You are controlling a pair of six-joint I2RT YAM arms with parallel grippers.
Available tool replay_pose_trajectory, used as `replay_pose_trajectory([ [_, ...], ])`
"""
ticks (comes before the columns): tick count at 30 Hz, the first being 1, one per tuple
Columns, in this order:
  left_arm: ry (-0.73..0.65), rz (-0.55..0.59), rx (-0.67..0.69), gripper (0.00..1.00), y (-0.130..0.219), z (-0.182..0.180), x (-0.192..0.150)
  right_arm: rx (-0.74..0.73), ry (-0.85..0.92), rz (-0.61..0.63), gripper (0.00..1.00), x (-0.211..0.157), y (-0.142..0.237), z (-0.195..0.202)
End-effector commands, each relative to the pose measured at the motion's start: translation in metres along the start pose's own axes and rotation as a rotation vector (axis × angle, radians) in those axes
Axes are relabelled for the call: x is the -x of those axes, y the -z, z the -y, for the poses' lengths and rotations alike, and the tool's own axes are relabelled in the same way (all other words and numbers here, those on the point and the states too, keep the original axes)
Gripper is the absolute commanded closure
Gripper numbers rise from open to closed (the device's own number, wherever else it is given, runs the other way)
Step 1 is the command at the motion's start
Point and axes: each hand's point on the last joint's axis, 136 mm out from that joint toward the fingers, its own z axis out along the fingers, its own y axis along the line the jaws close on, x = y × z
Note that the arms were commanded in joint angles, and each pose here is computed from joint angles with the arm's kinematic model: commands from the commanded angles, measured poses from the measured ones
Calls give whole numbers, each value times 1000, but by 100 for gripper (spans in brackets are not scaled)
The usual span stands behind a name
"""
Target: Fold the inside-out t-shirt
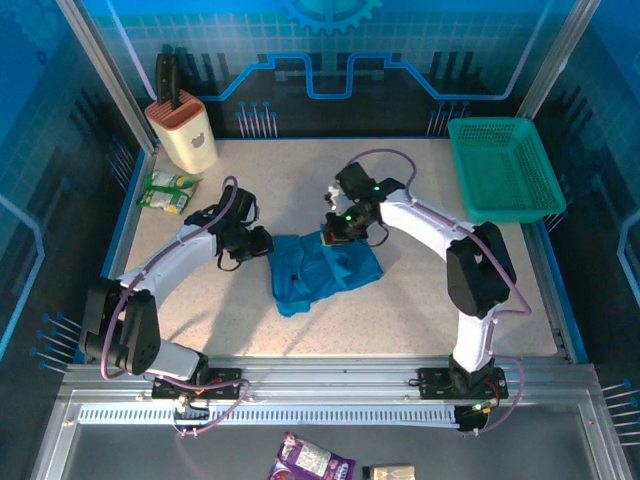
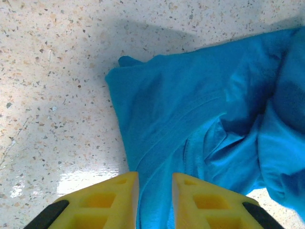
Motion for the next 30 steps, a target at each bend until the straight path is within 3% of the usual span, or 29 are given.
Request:
replay_pose_trajectory([
  [1,23,-16,-13,75,2,-3,-7,28,-25,-54,94,-5,-14,-26],
  [4,15,-19,-24,75,2,0,-6,-5,-25,-69,83,-5,-19,-28],
  [6,9,-20,-27,75,2,1,-4,-53,-16,-61,70,-7,-15,-24],
  [8,3,-21,-29,74,2,3,-3,-62,-10,-48,67,-9,-8,-24],
  [13,-13,-36,-49,74,-4,9,3,-73,-16,-53,66,-28,-3,-20],
  [18,-47,-56,-91,74,-12,28,20,-81,-72,-130,70,-55,-35,7],
  [25,-85,-65,8,74,-33,20,43,-131,-129,-189,71,-46,-59,80],
  [30,-94,-155,5,72,-59,16,32,-178,-116,-171,71,-15,-44,124],
])
